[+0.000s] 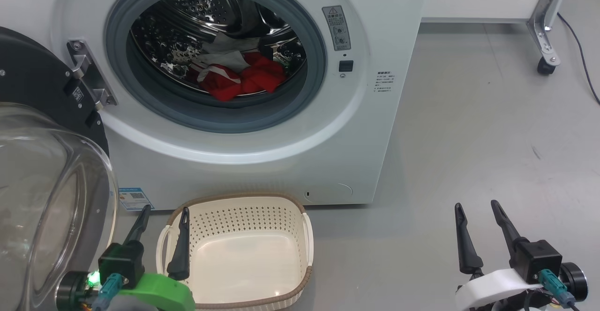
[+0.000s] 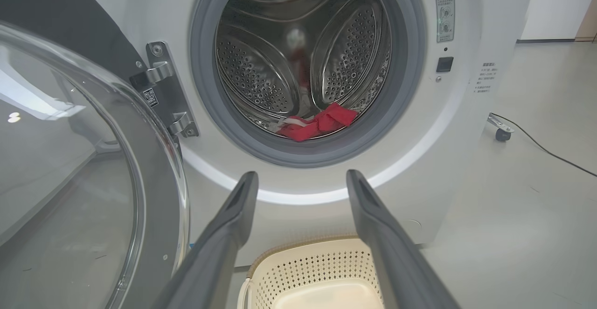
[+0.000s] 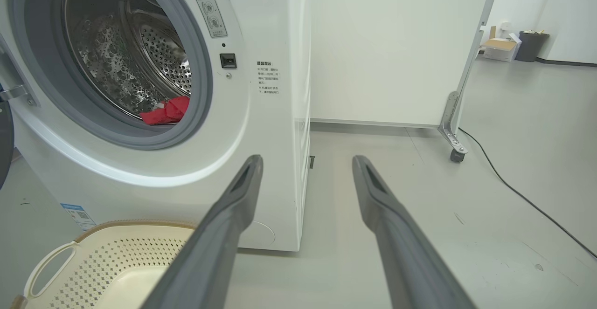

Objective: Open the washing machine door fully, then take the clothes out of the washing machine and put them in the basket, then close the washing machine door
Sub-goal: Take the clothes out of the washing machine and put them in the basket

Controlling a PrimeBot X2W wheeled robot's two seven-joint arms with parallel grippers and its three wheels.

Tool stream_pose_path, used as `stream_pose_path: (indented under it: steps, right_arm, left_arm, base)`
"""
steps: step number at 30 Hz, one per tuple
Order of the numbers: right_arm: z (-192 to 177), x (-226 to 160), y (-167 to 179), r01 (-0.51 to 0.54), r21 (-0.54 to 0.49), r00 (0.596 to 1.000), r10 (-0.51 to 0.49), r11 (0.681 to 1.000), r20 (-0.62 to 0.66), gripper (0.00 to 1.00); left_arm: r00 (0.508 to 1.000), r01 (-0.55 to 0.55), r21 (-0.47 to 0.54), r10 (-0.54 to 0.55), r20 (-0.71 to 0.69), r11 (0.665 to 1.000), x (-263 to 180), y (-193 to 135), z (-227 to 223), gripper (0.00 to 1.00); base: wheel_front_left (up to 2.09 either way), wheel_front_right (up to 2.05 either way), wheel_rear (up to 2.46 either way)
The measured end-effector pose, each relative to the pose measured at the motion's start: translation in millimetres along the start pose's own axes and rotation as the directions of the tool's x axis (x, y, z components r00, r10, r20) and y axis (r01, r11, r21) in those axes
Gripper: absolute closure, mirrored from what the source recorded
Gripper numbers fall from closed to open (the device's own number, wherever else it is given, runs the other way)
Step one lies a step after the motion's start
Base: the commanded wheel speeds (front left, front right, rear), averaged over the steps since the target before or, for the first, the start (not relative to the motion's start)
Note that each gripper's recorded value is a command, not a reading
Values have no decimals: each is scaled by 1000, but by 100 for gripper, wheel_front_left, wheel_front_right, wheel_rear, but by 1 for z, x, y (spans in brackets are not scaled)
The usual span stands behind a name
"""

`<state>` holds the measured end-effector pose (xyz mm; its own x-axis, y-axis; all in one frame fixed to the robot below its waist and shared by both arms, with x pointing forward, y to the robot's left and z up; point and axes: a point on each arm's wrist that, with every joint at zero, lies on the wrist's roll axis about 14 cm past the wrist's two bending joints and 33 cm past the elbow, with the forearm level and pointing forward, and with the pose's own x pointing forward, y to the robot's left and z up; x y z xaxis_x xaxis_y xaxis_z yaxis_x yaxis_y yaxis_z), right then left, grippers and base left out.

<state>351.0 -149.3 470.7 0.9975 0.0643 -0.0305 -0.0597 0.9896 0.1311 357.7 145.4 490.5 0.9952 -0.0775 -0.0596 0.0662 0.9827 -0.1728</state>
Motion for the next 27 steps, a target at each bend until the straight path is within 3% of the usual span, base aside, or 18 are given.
stream_pose_path:
  steps: [19,27]
  right_arm:
    - [0,-1,0,-1,0,1000,1,1000,-1,0]
    - [-6,4,2,-9,4,1000,9,1000,-19,0]
  left_arm:
    - [1000,4,4,-4,-4,1000,0,-1,-1,0]
    - [995,18,0,-18,-96,1000,5,-6,-24,0]
  base:
    - [2,-2,0]
    - [0,0,0]
